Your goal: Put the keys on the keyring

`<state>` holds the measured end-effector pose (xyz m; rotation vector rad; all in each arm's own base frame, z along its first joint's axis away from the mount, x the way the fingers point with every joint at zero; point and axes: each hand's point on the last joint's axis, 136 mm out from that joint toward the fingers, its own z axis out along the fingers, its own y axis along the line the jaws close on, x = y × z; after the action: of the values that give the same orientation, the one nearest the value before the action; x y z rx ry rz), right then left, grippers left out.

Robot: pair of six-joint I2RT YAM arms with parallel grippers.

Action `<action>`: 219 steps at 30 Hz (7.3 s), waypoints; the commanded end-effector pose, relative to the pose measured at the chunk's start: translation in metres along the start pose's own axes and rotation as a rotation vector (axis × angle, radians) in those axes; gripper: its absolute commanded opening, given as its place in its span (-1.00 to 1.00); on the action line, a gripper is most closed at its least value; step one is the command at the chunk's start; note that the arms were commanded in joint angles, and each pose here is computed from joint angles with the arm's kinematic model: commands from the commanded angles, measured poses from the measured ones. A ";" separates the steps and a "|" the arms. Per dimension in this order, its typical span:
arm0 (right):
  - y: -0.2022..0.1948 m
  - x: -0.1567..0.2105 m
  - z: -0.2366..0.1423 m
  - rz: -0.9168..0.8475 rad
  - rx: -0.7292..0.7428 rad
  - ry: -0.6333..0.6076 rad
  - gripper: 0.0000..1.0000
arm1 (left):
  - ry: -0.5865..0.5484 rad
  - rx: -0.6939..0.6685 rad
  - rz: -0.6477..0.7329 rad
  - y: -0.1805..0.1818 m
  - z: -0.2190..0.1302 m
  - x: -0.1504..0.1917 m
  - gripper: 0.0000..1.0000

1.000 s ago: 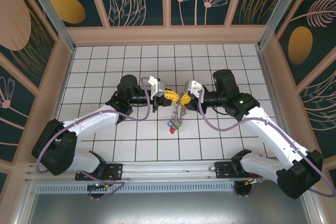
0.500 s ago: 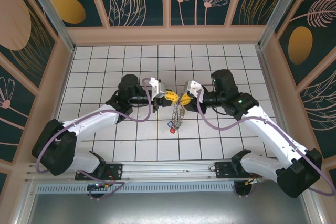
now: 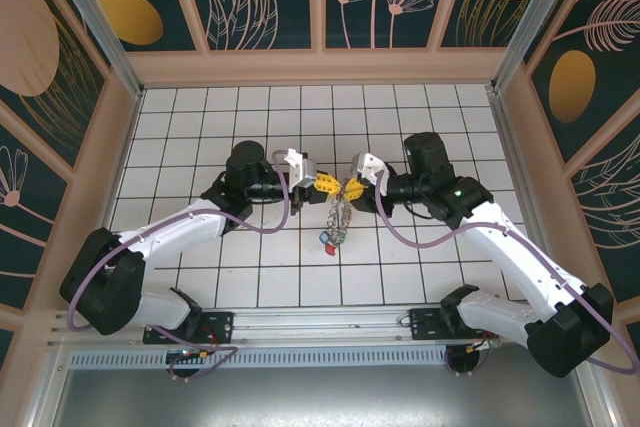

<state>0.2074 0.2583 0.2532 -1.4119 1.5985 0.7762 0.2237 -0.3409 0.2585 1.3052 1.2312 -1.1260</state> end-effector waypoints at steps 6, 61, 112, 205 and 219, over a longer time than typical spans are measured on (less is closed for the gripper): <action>-0.009 -0.019 -0.007 -0.059 0.061 -0.072 -0.59 | -0.012 0.034 0.049 -0.009 0.002 -0.015 -1.00; -0.017 0.025 -0.006 0.000 0.074 0.119 -1.00 | 0.273 -0.078 0.060 0.000 -0.024 -0.003 -0.17; -0.021 -0.004 0.009 -0.073 0.058 0.103 -1.00 | 0.306 -0.008 0.052 0.006 0.017 0.033 -0.49; 0.014 0.016 -0.016 -0.051 -0.075 0.074 -0.48 | -0.058 0.040 0.091 -0.012 0.012 -0.029 -1.00; -0.003 -0.004 -0.025 -0.113 -0.001 0.031 -0.44 | -0.071 0.052 0.083 -0.018 0.008 -0.031 -1.00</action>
<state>0.1999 0.2362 0.2418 -1.5107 1.6235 0.7356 0.2129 -0.3549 0.2663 1.3328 1.1931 -1.1306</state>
